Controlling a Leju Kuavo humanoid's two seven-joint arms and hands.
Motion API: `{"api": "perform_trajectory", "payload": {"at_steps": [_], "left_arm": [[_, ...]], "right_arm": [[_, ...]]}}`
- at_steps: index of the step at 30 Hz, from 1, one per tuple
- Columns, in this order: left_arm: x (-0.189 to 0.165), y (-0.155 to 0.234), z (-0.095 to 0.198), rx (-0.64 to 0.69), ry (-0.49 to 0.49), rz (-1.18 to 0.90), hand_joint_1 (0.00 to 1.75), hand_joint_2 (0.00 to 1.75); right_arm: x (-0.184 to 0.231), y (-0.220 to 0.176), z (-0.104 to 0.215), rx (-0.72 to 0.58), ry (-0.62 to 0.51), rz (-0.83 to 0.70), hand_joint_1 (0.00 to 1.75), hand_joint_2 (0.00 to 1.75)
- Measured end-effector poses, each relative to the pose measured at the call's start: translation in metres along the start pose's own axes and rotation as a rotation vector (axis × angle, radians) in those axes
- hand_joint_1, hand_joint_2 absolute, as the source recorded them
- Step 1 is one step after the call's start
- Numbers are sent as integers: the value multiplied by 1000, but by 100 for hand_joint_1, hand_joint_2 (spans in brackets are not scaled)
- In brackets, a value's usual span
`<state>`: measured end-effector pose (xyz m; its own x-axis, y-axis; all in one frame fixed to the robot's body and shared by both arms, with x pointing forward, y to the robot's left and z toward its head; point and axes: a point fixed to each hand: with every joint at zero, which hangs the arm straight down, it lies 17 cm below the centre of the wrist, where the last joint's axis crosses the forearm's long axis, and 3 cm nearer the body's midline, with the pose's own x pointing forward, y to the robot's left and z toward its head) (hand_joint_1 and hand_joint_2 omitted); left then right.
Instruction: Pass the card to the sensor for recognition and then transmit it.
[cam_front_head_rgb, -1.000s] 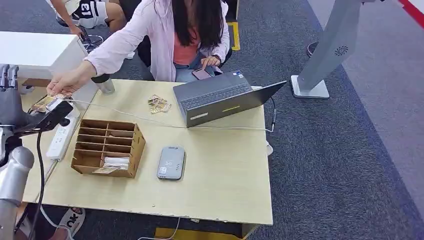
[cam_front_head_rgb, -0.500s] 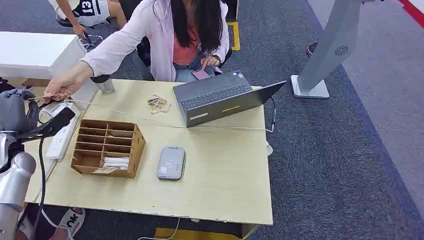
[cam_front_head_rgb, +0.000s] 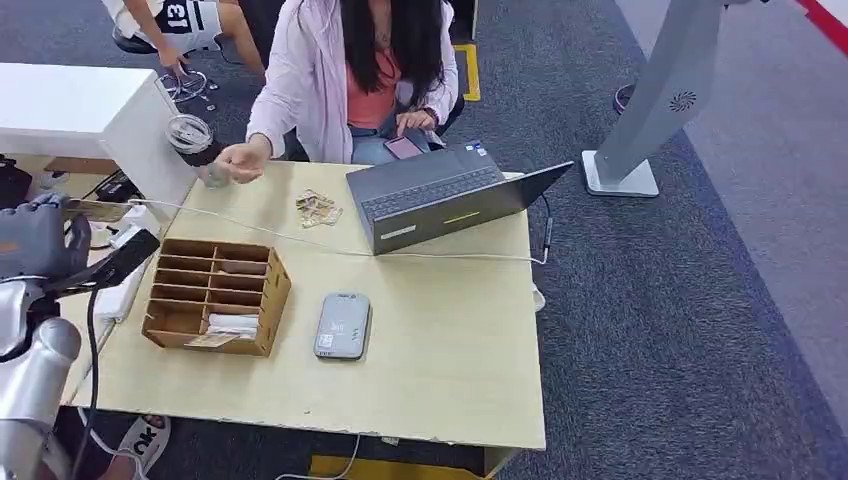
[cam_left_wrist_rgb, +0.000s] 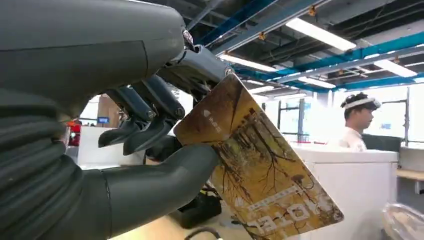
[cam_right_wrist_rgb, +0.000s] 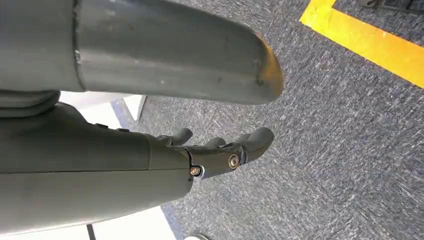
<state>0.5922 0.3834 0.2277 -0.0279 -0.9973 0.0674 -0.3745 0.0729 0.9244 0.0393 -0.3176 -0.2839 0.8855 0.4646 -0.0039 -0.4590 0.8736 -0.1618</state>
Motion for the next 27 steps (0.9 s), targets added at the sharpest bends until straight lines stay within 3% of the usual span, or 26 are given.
{"api": "perform_trajectory", "payload": {"at_steps": [5,11,19,27], "left_arm": [[41,-2,3,15,-53,36,175,175],[67,4,2,38,-99,63,175,175],[201,1,25,43,-256,176,175,175],[279,-14,52,-17,-339,249,175,175]], "right_arm": [[1,-1,0,-2,-4,-1,0,0],[0,0,0,-1,-3,-1,0,0],[2,-3,0,-13,-7,-5,0,0],[2,-3,0,-12,-7,-2,0,0]]}}
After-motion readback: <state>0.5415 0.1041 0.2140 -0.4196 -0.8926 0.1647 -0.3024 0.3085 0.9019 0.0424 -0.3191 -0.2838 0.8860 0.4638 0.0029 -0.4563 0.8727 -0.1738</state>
